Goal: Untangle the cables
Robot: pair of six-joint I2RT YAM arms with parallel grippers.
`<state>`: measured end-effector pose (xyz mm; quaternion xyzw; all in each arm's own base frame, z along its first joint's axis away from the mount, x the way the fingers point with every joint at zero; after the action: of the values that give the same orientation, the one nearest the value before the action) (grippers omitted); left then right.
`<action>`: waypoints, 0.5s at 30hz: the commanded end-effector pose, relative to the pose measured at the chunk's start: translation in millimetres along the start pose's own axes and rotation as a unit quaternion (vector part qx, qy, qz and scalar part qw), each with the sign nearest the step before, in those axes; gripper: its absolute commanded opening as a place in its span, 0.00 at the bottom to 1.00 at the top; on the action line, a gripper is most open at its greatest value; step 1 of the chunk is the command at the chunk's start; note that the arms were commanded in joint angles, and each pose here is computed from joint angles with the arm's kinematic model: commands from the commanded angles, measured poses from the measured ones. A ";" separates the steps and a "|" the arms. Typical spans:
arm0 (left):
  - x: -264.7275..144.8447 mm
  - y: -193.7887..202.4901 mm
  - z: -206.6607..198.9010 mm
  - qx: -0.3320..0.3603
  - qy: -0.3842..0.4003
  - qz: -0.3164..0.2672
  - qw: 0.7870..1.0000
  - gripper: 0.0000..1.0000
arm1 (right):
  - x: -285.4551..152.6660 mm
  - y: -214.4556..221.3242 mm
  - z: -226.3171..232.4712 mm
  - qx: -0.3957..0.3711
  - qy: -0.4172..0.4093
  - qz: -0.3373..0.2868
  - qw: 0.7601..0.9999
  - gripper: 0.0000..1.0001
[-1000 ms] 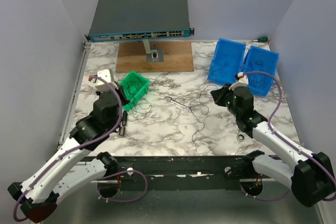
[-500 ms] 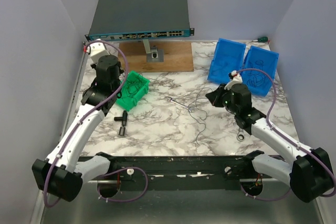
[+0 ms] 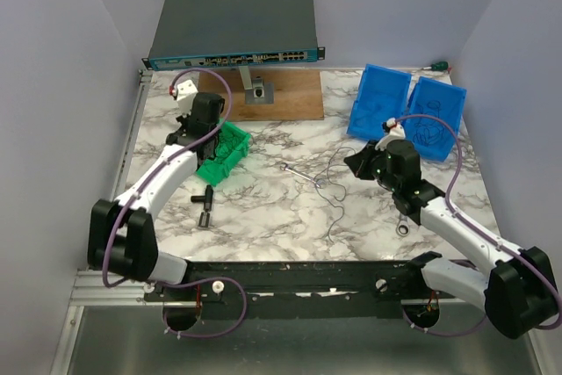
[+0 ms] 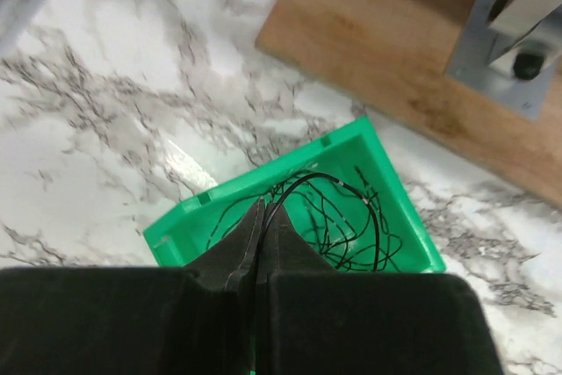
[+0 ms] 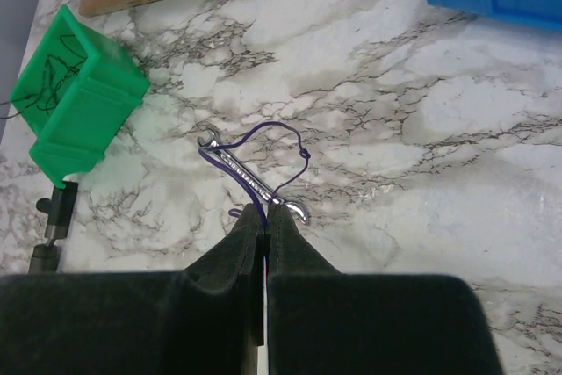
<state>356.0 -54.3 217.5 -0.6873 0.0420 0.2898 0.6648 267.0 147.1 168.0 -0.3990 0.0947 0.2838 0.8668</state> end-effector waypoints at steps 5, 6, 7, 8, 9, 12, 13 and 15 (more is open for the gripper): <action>42.3 59.7 -22.4 -0.022 -0.008 0.175 0.984 0.00 | -8.9 -10.3 3.5 -0.003 0.005 -0.022 1.000 0.01; 45.3 63.7 -22.4 -0.027 -0.007 0.182 0.983 0.00 | -10.2 -10.9 3.1 -0.002 0.007 -0.026 1.000 0.01; 48.0 66.7 -21.7 -0.034 -0.005 0.186 0.982 0.00 | -11.8 -11.1 3.2 -0.002 0.005 -0.029 1.000 0.01; 50.6 69.3 -21.4 -0.040 -0.001 0.190 0.981 0.00 | -13.1 -11.3 3.5 -0.001 0.003 -0.031 1.000 0.01; 52.5 71.4 -19.1 -0.048 -0.002 0.194 0.980 0.00 | -13.5 -12.9 1.7 0.000 0.009 -0.038 0.999 0.01; 55.1 76.7 -15.7 -0.057 0.001 0.204 0.977 0.00 | -14.7 -13.8 -0.4 0.000 0.016 -0.044 0.999 0.01; 55.1 78.5 -15.3 -0.060 0.001 0.206 0.977 0.00 | -14.6 -14.2 -0.5 0.000 0.017 -0.045 0.999 0.01; 54.5 82.4 -14.1 -0.061 0.001 0.212 0.975 0.00 | -13.8 -13.5 -1.9 0.001 0.020 -0.045 0.999 0.01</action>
<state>375.3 -56.3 125.8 -0.6878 0.1530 0.4208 0.5714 263.3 138.8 184.6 -0.4024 0.0801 0.2531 0.8761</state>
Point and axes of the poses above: each gripper's point midway between its finger pads, its own x axis out along the fingers, its own z axis along the line the jaws close on, y = z × x, the point moved 5 cm from there along -x, back along the fingers, and after that the axes turned 15 degrees about x, right-handed, at the moved point
